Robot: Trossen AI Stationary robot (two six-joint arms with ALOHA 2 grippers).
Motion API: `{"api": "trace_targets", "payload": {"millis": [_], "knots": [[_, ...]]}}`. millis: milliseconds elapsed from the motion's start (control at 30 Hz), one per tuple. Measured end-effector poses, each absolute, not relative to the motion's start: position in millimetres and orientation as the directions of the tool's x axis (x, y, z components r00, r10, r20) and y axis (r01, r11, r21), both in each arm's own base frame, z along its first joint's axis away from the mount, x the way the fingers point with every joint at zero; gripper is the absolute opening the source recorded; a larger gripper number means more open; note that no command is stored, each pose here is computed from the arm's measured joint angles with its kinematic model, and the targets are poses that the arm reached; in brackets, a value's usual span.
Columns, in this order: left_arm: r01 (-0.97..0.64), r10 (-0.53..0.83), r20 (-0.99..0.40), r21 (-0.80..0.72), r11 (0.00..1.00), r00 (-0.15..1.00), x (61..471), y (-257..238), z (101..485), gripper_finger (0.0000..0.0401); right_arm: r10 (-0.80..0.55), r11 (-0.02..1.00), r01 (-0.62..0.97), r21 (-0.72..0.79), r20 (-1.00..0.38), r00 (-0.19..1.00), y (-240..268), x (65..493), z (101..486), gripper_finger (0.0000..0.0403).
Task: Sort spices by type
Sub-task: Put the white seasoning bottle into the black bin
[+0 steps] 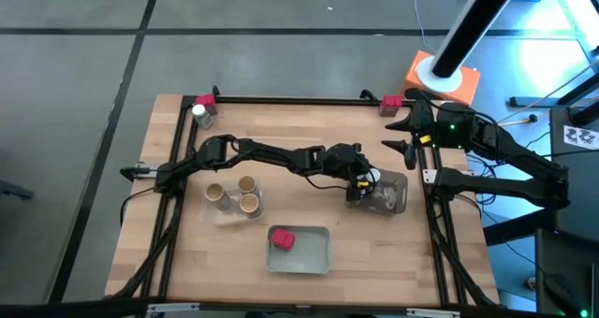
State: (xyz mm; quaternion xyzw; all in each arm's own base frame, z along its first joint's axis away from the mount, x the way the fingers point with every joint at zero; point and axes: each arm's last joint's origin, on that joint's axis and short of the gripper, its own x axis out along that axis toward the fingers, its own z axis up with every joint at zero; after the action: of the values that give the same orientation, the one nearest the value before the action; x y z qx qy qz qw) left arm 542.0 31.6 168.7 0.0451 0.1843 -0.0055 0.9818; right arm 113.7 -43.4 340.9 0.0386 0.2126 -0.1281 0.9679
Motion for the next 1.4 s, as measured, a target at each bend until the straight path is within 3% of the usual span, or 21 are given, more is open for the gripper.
{"api": "trace_targets", "payload": {"millis": [433, 767, 1400], "knots": [[0.004, 0.021, -0.375, 0.066, 0.998, 0.927, 541.2, 37.9, 166.6, 0.0204, -0.231, 0.964, 0.264, 0.021, -0.423, 0.876, -43.3, 113.6, 340.7, 0.0239], [-0.008, 0.022, -0.379, 0.040, 0.999, 0.925, 541.0, 38.6, 165.4, 0.0268, -0.231, 0.964, 0.264, 0.021, -0.423, 0.876, -43.3, 113.6, 340.7, 0.0239], [0.003, 0.021, -0.357, 0.066, 0.998, 0.934, 536.0, 36.5, 189.3, 0.0265, -0.228, 0.964, 0.264, 0.023, -0.438, 0.869, -43.0, 112.9, 339.3, 0.0239]]}}
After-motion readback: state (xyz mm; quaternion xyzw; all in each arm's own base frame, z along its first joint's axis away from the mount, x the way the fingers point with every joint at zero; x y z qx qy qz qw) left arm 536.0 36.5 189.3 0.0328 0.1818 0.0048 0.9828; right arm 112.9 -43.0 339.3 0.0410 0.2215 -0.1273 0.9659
